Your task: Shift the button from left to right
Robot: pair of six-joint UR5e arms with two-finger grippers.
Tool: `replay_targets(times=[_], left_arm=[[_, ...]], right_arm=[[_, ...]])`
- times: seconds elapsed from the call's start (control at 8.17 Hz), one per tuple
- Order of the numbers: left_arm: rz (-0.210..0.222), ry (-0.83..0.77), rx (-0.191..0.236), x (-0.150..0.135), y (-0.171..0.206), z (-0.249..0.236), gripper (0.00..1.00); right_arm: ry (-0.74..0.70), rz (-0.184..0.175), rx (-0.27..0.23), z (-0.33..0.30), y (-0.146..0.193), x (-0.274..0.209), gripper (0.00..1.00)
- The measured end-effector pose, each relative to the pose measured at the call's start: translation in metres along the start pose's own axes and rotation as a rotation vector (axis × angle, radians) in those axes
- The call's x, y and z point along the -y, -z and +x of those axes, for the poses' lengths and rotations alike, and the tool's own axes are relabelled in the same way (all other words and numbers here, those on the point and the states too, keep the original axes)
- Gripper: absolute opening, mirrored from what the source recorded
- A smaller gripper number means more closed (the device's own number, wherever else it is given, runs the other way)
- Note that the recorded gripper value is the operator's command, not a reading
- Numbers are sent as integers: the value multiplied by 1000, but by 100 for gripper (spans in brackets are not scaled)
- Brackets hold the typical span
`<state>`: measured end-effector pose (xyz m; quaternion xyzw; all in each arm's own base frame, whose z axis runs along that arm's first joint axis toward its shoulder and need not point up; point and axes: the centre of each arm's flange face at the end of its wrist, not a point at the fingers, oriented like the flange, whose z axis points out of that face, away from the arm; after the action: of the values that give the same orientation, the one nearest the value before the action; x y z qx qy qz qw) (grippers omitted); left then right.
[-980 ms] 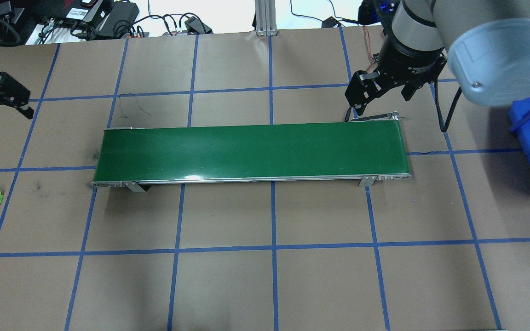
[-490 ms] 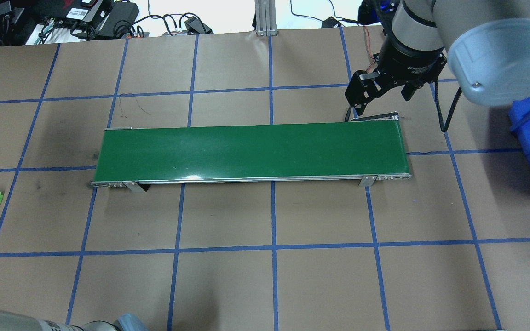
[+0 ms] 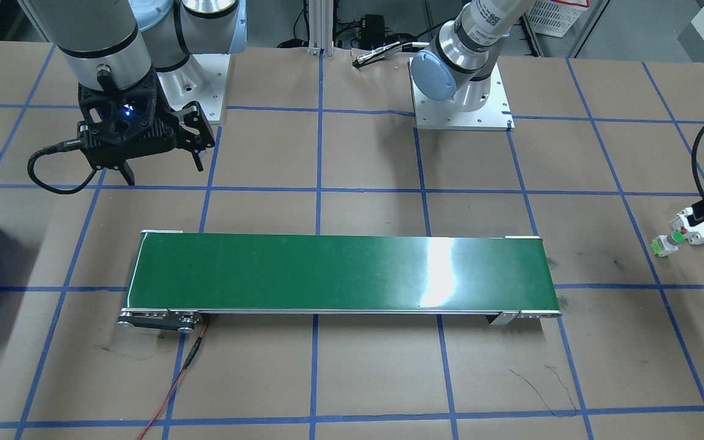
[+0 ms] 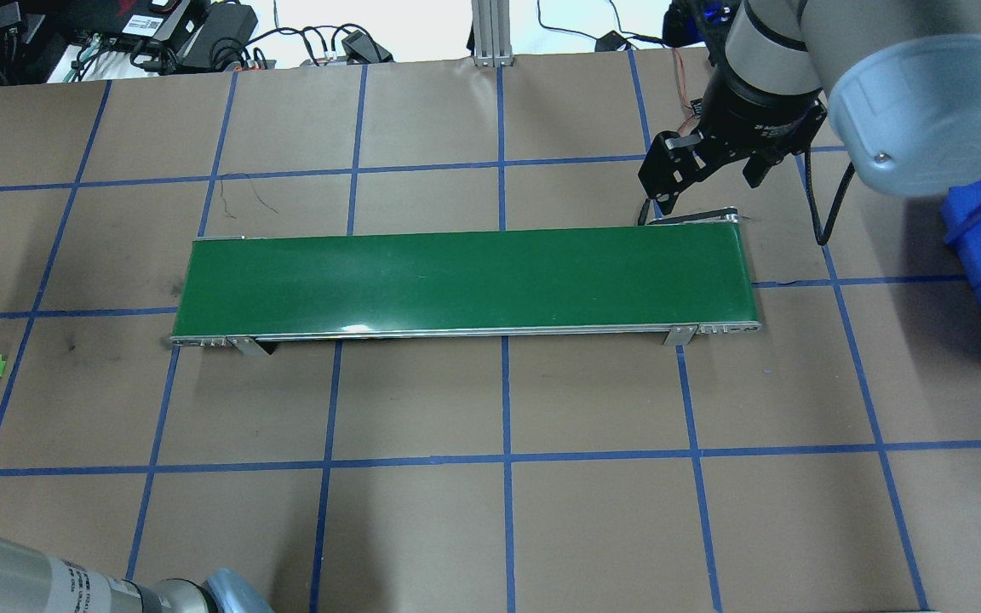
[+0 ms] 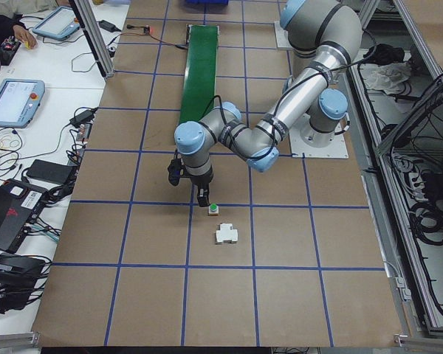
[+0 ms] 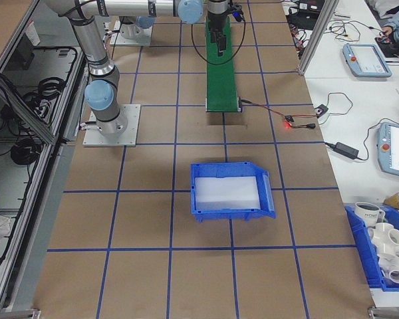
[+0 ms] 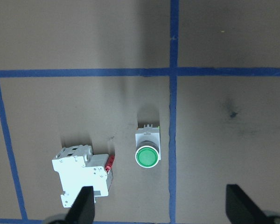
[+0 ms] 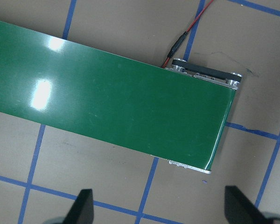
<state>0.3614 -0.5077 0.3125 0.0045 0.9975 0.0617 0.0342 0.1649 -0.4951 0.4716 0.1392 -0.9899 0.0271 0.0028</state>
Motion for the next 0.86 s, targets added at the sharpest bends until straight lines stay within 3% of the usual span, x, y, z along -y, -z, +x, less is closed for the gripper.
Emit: replay_targets(times=[0.86], left_arm=[[-49,-13,-43,25,-92,-13,100]], right_arm=[[1,-5,1,0,-1,0,100]])
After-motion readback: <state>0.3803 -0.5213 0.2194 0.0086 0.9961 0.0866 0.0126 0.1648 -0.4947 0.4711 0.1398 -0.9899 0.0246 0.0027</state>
